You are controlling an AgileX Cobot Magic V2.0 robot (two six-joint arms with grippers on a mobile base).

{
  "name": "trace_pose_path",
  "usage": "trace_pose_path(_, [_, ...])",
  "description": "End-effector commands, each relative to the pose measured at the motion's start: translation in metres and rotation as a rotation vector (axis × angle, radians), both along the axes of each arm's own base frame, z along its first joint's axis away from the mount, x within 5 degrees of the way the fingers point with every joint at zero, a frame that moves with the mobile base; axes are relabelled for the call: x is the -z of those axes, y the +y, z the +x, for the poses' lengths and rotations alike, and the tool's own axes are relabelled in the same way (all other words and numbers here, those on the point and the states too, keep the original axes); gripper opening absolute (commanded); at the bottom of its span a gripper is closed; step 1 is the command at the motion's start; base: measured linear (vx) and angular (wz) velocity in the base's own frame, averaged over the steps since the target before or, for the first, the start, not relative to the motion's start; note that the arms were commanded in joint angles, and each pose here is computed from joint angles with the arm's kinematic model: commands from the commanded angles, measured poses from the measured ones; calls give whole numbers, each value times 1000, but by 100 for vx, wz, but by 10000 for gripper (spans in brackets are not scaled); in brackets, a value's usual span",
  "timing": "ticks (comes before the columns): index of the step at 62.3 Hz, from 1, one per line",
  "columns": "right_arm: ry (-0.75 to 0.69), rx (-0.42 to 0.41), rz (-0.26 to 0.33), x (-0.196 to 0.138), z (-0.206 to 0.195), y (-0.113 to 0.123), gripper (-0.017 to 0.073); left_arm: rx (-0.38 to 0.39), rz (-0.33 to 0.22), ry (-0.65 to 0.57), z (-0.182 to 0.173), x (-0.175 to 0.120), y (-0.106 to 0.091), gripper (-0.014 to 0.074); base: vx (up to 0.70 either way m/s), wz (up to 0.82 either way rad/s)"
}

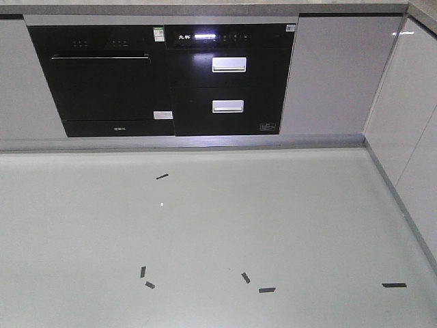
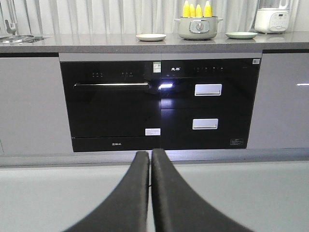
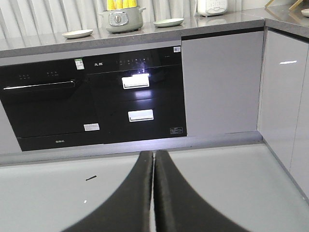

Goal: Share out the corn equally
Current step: 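Drive the base forward toward the counter with the steamer pot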

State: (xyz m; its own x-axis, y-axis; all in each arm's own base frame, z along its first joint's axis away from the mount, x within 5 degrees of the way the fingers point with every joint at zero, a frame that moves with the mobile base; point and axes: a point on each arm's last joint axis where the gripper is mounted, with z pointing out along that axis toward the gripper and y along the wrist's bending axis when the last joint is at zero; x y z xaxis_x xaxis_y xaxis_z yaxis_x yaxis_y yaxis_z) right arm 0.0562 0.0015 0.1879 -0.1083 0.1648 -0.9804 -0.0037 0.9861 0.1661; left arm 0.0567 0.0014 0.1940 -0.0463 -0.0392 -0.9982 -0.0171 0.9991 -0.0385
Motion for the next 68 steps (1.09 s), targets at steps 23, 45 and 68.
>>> trace_pose_path(23, [-71,9,-11,-4,0,-1,-1,12,-5,-95,-1,-9,-1,-7,0,0])
trace_pose_path(45, [-71,9,-11,-4,0,-1,-1,12,-5,-95,-1,-9,-1,-7,0,0])
trace_pose_path(68, [-71,9,-11,-4,0,-1,-1,12,-5,-95,-1,-9,-1,-7,0,0])
